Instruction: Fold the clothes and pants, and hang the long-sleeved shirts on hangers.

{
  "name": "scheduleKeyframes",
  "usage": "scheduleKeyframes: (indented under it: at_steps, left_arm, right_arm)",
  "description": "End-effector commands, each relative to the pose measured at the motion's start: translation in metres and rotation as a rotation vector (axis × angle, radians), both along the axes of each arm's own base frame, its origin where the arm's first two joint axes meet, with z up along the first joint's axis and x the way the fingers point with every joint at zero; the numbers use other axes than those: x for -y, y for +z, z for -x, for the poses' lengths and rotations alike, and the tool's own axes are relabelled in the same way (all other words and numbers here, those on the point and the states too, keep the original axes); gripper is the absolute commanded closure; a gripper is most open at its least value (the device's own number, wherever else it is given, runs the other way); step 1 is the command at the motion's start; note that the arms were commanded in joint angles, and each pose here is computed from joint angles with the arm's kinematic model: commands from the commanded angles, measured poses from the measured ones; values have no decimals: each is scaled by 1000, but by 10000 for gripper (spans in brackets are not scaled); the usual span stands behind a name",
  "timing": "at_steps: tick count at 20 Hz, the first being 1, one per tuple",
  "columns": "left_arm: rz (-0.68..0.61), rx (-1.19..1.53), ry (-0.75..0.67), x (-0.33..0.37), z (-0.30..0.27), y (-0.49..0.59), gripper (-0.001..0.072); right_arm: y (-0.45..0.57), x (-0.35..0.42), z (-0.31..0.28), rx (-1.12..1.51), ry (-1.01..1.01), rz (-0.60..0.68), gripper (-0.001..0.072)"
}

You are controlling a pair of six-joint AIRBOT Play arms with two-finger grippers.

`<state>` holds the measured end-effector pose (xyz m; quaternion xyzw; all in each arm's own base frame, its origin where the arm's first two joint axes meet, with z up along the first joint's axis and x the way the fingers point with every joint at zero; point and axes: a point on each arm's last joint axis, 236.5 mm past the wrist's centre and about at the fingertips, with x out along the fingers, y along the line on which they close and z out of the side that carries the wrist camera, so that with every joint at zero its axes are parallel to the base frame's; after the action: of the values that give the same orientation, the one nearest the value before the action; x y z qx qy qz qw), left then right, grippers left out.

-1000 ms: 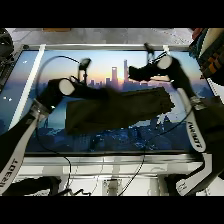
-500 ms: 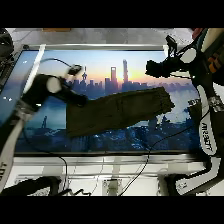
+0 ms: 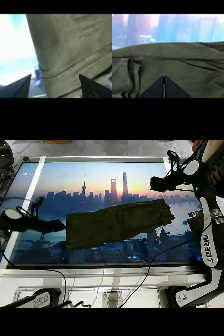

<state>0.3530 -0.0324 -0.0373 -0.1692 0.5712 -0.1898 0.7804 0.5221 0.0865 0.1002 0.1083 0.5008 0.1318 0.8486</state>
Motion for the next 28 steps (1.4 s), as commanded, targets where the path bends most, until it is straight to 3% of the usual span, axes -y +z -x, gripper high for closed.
scheduleKeyframes:
  at_steps: [1, 4, 6, 7, 9, 12, 16, 20, 28]
  left_arm:
    - [119, -35, 35, 15, 9, -39, 13]
    - [240, -51, 12, 53, 1, -50, 25]
    - [251, -22, 34, 67, -13, -57, 164]
    - [220, -4, 37, 69, -18, -61, 268]
    - [218, 24, 9, 76, -23, -51, 675]
    - [218, 70, -50, 76, -28, -6, 693]
    - [-12, 187, -62, 37, -34, 69, 693]
    - [-36, 378, -26, 38, -32, 168, 693]
    - [27, 468, 67, 45, -18, 227, 692]
  right_arm:
    - [-1, 0, 2, -3, 12, 10, 678]
    - [-1, 0, 2, -4, 12, 9, 678]
    - [-1, 0, 2, -4, 12, 9, 678]
    - [-1, 0, 2, -4, 12, 10, 678]
    - [-2, 0, 1, -4, 11, 9, 678]
    - [-8, -3, 2, -15, 17, 8, 678]
    - [-35, -32, 16, -71, 69, 10, 678]
    - [-73, -101, 29, -66, 153, -10, 678]
    - [-120, -348, 94, -26, 183, -334, 680]
